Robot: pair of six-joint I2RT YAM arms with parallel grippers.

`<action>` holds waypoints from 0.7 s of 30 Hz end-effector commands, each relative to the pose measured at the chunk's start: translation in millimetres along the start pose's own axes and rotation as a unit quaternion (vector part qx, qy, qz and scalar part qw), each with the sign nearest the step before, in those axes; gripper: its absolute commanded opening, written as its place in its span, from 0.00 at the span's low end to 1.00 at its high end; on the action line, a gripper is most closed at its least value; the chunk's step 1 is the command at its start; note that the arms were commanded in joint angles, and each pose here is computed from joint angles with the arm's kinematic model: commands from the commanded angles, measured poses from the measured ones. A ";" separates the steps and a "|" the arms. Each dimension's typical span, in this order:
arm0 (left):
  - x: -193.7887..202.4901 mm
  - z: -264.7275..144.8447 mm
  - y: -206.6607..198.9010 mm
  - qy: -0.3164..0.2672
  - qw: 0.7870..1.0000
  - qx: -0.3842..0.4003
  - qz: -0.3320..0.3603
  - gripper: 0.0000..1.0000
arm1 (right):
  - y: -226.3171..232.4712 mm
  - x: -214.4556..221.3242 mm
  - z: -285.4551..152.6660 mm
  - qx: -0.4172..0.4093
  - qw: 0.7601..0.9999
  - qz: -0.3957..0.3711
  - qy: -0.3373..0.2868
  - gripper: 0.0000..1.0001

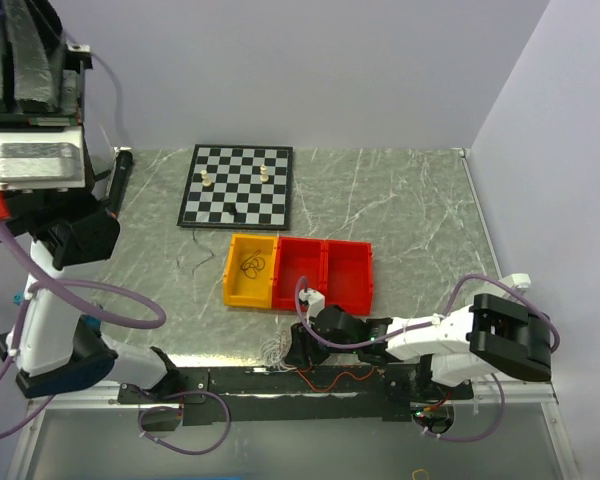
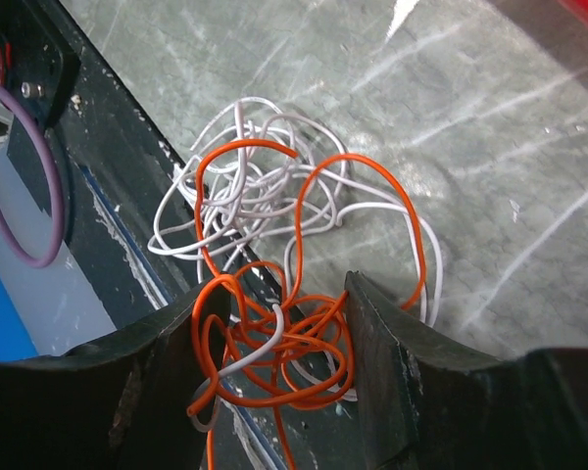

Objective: Untangle the cables

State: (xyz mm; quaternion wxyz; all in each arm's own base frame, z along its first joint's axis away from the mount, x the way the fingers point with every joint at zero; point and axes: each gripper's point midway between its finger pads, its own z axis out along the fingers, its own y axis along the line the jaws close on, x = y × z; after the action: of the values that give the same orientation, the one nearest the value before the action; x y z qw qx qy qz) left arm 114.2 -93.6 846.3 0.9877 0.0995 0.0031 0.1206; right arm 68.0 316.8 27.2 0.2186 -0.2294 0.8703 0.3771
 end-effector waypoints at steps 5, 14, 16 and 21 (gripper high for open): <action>48.9 -54.5 -62.7 0.104 0.990 0.095 0.009 0.01 | -31.3 27.2 -19.5 0.053 0.998 0.001 0.024 0.57; 96.3 -151.7 -153.6 0.192 0.956 0.223 -0.004 0.01 | -29.2 17.7 -32.8 0.041 0.999 0.001 -0.016 0.56; 107.9 -164.3 -163.4 0.205 0.951 0.231 -0.003 0.01 | -31.2 17.5 -34.8 0.041 0.999 0.004 -0.022 0.56; 125.5 -181.9 -174.8 0.227 0.943 0.242 -0.005 0.01 | -33.3 17.0 -36.8 0.041 0.999 0.009 -0.031 0.55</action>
State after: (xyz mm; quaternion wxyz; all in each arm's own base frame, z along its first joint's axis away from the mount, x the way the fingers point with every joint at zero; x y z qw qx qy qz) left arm 280.1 -213.7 617.6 0.8906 0.3469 0.2632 0.1313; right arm 64.1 271.5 26.4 0.2446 -0.2097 0.8758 0.3593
